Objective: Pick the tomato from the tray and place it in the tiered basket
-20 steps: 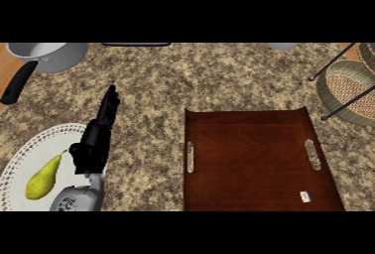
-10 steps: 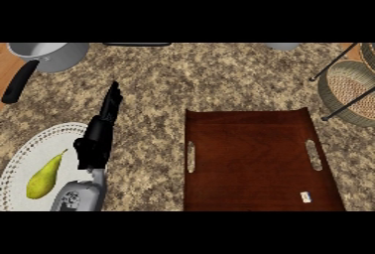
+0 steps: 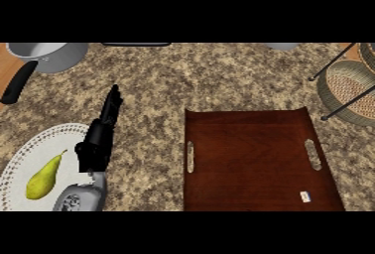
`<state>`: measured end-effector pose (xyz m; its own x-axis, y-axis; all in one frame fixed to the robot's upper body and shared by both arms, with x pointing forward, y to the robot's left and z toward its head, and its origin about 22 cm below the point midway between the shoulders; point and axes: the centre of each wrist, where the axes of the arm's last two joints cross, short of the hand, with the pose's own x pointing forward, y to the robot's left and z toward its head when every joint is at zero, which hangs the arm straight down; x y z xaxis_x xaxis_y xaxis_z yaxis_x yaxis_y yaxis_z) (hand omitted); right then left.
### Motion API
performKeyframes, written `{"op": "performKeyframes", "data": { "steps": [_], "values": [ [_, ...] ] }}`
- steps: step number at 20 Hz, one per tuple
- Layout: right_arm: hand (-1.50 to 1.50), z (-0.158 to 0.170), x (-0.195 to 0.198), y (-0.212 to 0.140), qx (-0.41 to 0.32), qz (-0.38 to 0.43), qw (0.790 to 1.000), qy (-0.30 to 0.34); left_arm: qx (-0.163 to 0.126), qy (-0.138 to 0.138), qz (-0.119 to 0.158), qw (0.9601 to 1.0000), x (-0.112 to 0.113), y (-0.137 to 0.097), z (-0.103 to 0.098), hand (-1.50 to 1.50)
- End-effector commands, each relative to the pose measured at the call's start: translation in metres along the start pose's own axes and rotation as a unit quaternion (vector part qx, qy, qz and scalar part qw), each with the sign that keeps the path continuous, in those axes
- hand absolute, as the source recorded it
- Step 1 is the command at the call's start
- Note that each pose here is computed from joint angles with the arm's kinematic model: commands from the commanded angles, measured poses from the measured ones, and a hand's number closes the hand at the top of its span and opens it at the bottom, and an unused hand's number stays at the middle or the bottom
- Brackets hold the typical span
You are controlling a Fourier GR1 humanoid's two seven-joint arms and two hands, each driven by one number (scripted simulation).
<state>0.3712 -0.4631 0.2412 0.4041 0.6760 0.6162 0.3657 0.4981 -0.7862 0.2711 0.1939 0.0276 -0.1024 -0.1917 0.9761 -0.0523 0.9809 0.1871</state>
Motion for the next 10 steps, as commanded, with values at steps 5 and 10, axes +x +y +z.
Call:
{"op": "performKeyframes", "data": {
  "steps": [5,10],
  "values": [
    [-1.5,0.004,-0.042,-0.067,-0.118,-0.115,0.984,0.074,-0.001,-0.003,0.004,1.0,0.005,0.009,0.002,0.0],
    [-1.5,0.023,-0.113,-0.095,-0.122,-0.192,0.967,0.119,0.007,0.004,-0.005,1.0,-0.004,0.026,0.006,0.0]
  ]
}}
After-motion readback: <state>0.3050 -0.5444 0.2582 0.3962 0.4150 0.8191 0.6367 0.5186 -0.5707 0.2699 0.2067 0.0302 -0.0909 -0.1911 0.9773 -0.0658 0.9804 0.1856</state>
